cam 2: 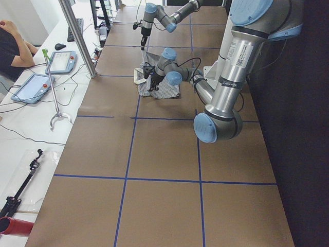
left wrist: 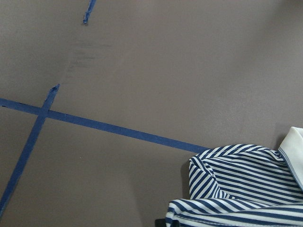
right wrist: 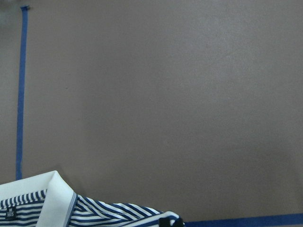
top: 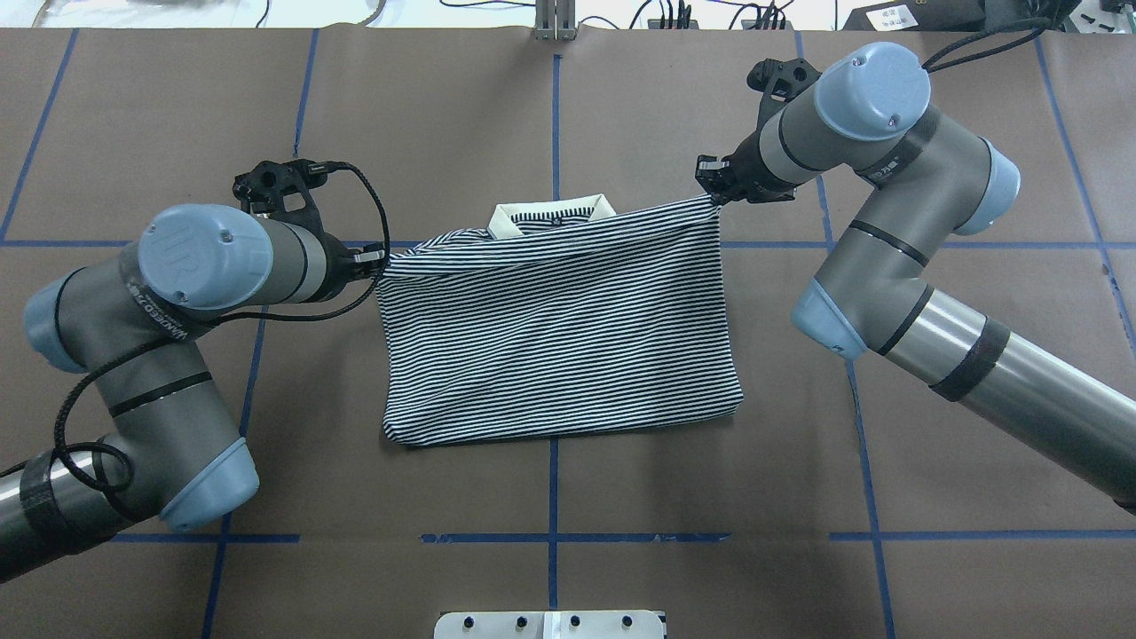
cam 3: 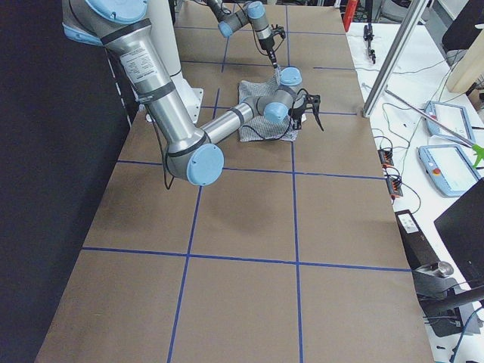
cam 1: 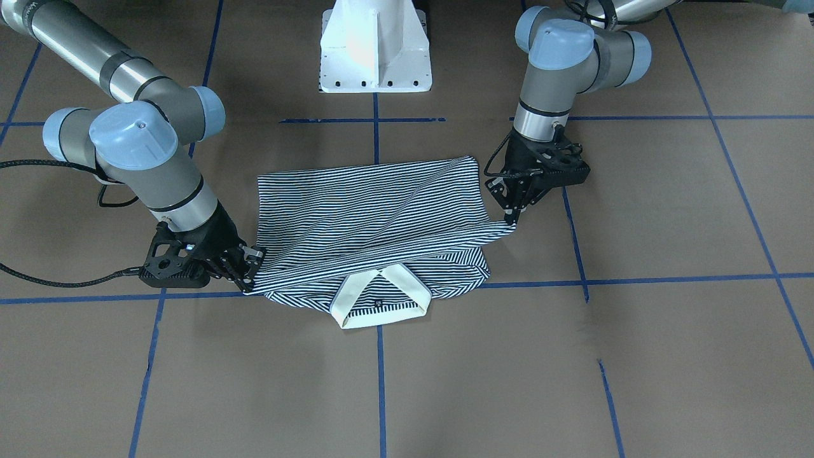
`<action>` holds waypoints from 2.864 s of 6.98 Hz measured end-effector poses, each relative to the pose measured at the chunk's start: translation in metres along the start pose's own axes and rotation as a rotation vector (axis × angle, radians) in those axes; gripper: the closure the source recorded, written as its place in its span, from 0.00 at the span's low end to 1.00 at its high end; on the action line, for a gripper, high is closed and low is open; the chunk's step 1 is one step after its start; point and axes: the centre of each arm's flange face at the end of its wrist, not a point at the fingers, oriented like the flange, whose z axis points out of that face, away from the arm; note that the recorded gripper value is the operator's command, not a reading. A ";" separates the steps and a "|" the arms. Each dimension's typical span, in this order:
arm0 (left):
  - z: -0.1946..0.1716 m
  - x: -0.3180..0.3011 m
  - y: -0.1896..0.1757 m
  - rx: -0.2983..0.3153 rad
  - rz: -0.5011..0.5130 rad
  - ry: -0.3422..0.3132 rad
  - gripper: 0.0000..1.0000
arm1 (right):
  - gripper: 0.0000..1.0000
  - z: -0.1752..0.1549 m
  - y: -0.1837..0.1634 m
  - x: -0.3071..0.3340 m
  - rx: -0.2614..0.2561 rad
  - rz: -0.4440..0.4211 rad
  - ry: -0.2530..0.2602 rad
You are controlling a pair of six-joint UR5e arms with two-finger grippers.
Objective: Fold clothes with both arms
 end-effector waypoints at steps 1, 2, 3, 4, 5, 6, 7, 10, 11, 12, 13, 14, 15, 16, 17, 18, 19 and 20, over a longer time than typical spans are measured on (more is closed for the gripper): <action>0.011 0.010 -0.002 -0.001 -0.007 -0.010 1.00 | 1.00 0.000 -0.001 -0.002 0.000 0.000 -0.002; 0.017 0.014 -0.003 -0.001 -0.011 -0.018 1.00 | 1.00 -0.001 -0.001 -0.004 0.001 -0.002 -0.007; 0.019 0.015 -0.006 0.001 -0.015 -0.021 0.67 | 0.28 -0.001 0.000 -0.006 0.000 -0.004 -0.011; 0.019 0.014 -0.010 0.006 -0.022 -0.022 0.01 | 0.00 0.000 0.000 -0.006 -0.003 -0.006 -0.012; 0.016 0.013 -0.019 0.016 -0.031 -0.021 0.00 | 0.00 0.001 0.001 -0.005 -0.006 -0.009 -0.010; 0.014 0.011 -0.028 0.026 -0.038 -0.021 0.00 | 0.00 0.002 0.002 -0.003 -0.008 -0.011 -0.013; 0.011 0.011 -0.033 0.024 -0.042 -0.018 0.00 | 0.00 0.002 0.003 -0.002 -0.008 -0.016 -0.020; 0.004 0.015 -0.033 -0.010 -0.041 0.005 0.00 | 0.00 0.000 0.007 -0.001 -0.027 -0.015 -0.035; -0.002 0.018 -0.031 -0.034 -0.039 0.021 0.00 | 0.00 -0.001 0.021 0.004 -0.053 0.010 -0.035; -0.012 0.022 -0.029 -0.045 -0.038 0.041 0.00 | 0.00 -0.002 0.044 0.015 -0.087 0.069 -0.019; -0.021 0.026 -0.028 -0.048 -0.038 0.057 0.00 | 0.00 -0.006 0.071 0.022 -0.125 0.130 0.011; -0.028 0.029 -0.028 -0.048 -0.037 0.070 0.00 | 0.00 -0.011 0.099 0.022 -0.162 0.160 0.043; -0.033 0.031 -0.027 -0.048 -0.037 0.080 0.00 | 0.00 -0.012 0.123 0.019 -0.193 0.183 0.072; -0.038 0.033 -0.027 -0.047 -0.036 0.089 0.00 | 0.00 -0.008 0.142 0.016 -0.214 0.205 0.097; -0.042 0.035 -0.026 -0.046 -0.036 0.097 0.00 | 0.00 -0.001 0.156 0.016 -0.223 0.210 0.117; -0.044 0.036 -0.026 -0.046 -0.036 0.102 0.00 | 0.00 0.006 0.167 0.018 -0.220 0.206 0.136; -0.046 0.037 -0.026 -0.045 -0.036 0.105 0.00 | 0.00 0.010 0.172 0.020 -0.219 0.203 0.145; -0.047 0.037 -0.026 -0.045 -0.036 0.106 0.00 | 0.00 0.010 0.175 0.021 -0.221 0.202 0.148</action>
